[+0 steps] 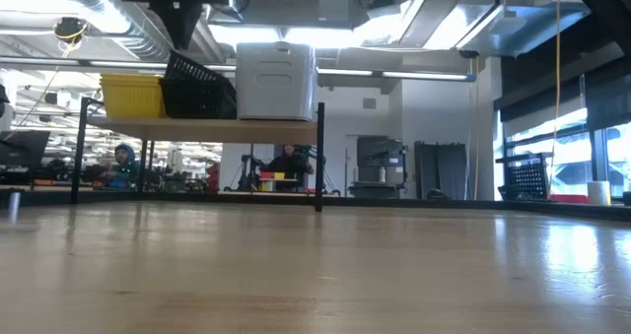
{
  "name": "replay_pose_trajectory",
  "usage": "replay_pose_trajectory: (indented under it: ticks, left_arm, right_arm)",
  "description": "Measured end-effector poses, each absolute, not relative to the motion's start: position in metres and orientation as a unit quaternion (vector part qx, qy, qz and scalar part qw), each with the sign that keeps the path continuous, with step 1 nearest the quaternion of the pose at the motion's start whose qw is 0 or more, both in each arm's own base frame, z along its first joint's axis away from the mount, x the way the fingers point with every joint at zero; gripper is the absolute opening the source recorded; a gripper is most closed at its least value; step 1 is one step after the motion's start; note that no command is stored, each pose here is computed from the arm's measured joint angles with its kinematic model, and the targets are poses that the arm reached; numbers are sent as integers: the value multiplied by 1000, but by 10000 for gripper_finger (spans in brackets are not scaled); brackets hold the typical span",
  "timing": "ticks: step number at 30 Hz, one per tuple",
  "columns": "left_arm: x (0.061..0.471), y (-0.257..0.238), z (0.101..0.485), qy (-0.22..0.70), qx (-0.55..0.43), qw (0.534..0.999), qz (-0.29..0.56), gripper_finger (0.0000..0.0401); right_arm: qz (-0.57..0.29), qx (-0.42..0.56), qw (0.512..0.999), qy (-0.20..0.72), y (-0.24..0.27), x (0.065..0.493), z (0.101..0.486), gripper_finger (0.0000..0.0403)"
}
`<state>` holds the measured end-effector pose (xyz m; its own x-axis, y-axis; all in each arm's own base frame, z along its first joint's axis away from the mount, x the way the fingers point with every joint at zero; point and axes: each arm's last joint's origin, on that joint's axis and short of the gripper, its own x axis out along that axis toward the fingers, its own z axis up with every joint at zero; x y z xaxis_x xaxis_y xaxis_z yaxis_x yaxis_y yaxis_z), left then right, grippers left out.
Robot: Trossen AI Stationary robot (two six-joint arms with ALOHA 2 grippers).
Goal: Stack baskets on shelf by color
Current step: Stack the black bin on top of the other black bin on the shelf
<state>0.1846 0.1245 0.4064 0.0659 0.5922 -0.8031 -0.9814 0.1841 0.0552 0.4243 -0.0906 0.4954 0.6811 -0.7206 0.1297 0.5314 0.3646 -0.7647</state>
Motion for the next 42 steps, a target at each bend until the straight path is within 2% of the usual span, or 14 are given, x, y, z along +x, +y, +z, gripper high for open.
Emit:
replay_pose_trajectory:
  ticks: [9,27,42]
  left_arm:
    - [186,133,383,388,-281,657,582,44]
    - [185,133,399,369,-279,679,570,43]
    - [210,148,374,431,-263,653,565,43]
  right_arm:
    - [-383,-413,818,112,-91,424,496,99]
    - [-383,-413,818,112,-91,424,496,99]
    - [-383,-413,818,112,-91,424,496,99]
